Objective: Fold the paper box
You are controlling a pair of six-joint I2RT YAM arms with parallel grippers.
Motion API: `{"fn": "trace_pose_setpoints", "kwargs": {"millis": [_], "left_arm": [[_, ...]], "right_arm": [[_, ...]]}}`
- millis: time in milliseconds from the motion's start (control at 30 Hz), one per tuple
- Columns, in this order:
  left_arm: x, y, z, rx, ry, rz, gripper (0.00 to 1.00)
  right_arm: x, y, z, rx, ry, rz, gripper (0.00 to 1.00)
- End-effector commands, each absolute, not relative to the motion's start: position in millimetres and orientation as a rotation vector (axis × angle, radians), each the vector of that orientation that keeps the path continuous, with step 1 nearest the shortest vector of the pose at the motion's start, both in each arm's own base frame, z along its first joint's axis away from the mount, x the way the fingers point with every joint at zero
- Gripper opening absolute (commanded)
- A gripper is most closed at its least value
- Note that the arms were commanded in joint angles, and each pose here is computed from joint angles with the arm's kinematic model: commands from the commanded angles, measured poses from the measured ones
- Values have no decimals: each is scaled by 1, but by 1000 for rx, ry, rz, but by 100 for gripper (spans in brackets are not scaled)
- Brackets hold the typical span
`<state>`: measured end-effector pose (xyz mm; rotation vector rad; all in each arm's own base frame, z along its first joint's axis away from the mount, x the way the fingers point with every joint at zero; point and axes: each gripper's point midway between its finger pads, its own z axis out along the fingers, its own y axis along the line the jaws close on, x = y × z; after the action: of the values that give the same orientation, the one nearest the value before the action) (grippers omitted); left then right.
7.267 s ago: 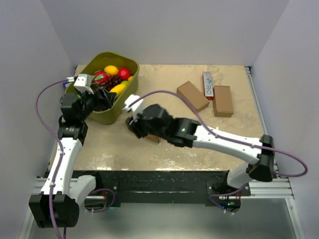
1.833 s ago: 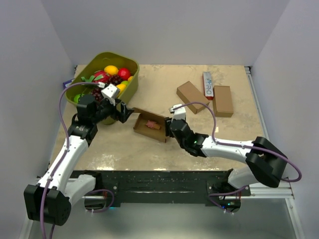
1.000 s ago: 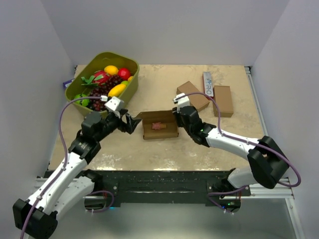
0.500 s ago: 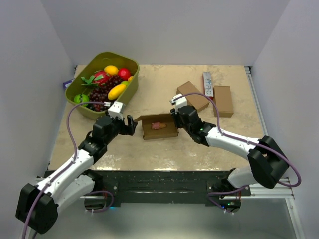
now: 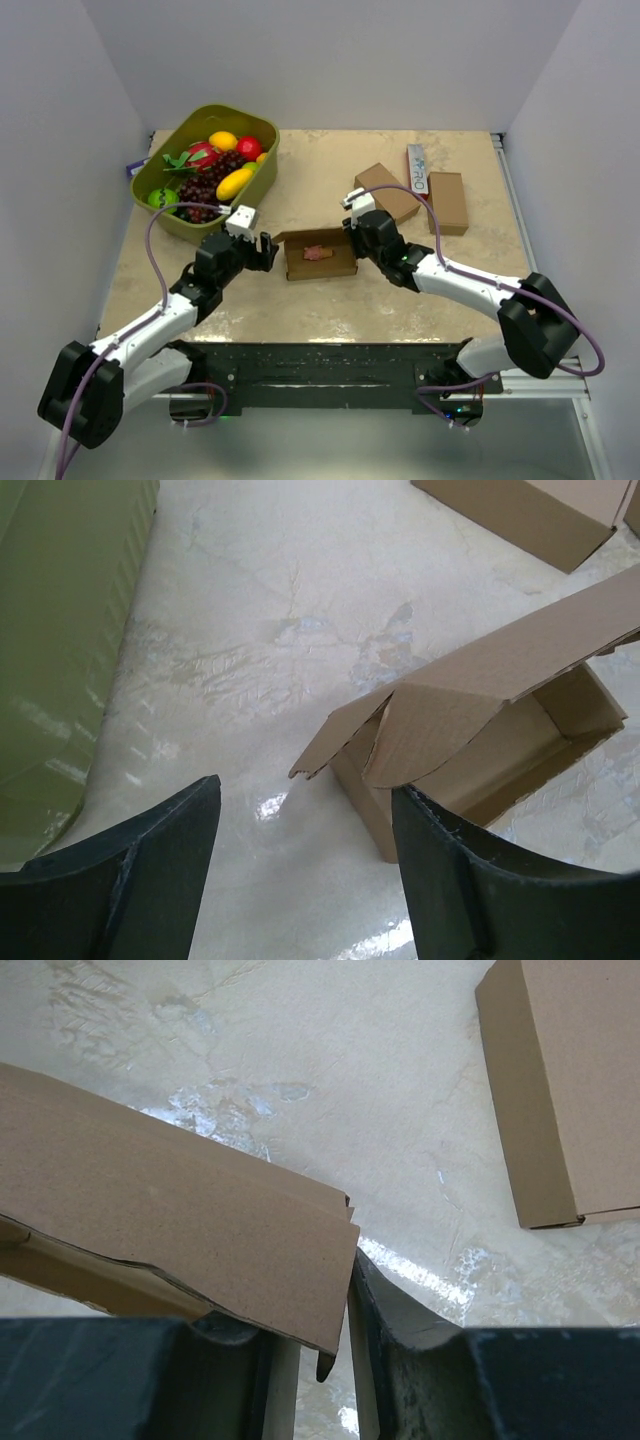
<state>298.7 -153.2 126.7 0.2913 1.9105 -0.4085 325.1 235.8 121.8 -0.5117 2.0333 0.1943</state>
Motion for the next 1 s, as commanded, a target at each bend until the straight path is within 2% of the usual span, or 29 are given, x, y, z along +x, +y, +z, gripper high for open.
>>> {"fn": "trace_pose_setpoints", "kwargs": {"millis": [0, 500, 600, 700, 733, 967], "left_arm": [[311, -166, 147, 342, 1794, -435, 71], [323, -178, 136, 394, 1789, -445, 56], [325, -180, 139, 405, 1773, -452, 50], [325, -183, 137, 418, 1779, -462, 40], [324, -186, 137, 426, 1778, -474, 35], [325, -197, 137, 423, 1790, -516, 14]], "right_arm": [[332, 244, 137, -481, 2027, 225, 26], [330, 235, 120, -466, 2085, 173, 21], [332, 235, 119, -463, 2085, 165, 20], [332, 235, 119, -462, 2088, 160, 19], [333, 233, 119, -456, 2091, 156, 18], [336, 230, 123, -374, 2093, 148, 11]]}}
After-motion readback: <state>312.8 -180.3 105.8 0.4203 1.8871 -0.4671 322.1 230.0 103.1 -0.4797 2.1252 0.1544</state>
